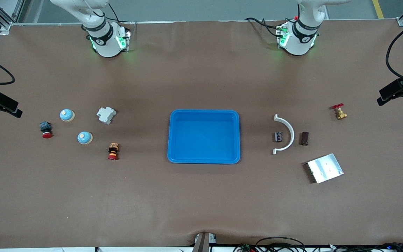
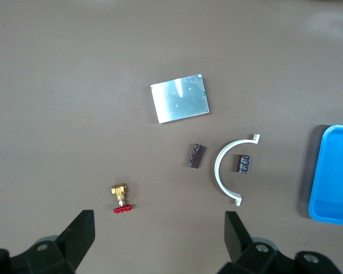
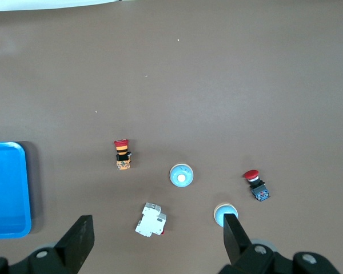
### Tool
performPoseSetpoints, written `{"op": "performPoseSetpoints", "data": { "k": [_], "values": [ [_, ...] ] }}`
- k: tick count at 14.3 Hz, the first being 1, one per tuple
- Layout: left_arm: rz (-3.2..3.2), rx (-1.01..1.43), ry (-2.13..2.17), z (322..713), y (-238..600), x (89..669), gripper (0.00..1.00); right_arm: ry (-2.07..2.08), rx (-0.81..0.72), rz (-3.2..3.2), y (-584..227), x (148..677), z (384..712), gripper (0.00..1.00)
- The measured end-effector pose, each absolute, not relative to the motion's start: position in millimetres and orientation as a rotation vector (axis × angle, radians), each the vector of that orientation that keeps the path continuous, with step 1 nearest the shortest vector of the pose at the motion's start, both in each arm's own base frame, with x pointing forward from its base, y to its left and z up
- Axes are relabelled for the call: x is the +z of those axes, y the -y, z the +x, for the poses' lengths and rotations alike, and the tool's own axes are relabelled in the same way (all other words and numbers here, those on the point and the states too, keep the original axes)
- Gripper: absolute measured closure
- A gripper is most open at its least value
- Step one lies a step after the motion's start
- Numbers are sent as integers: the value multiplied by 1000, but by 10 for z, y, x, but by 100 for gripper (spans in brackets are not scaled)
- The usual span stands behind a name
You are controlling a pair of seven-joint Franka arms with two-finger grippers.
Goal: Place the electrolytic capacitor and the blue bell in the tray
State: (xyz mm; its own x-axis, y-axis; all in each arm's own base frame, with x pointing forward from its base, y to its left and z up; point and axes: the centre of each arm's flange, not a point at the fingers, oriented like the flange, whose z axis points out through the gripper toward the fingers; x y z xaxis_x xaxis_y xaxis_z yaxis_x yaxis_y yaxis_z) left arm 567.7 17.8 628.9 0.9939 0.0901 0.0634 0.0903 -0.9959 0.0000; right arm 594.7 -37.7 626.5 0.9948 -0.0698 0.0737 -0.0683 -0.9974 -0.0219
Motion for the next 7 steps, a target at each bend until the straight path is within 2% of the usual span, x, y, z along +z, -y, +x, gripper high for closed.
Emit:
{"op": "performPoseSetpoints", "data": {
  "k": [7],
  "values": [
    [-3134, -99, 139, 5678, -172, 6288, 0, -99, -116, -3118, 345, 6265, 5949, 0]
  ]
}}
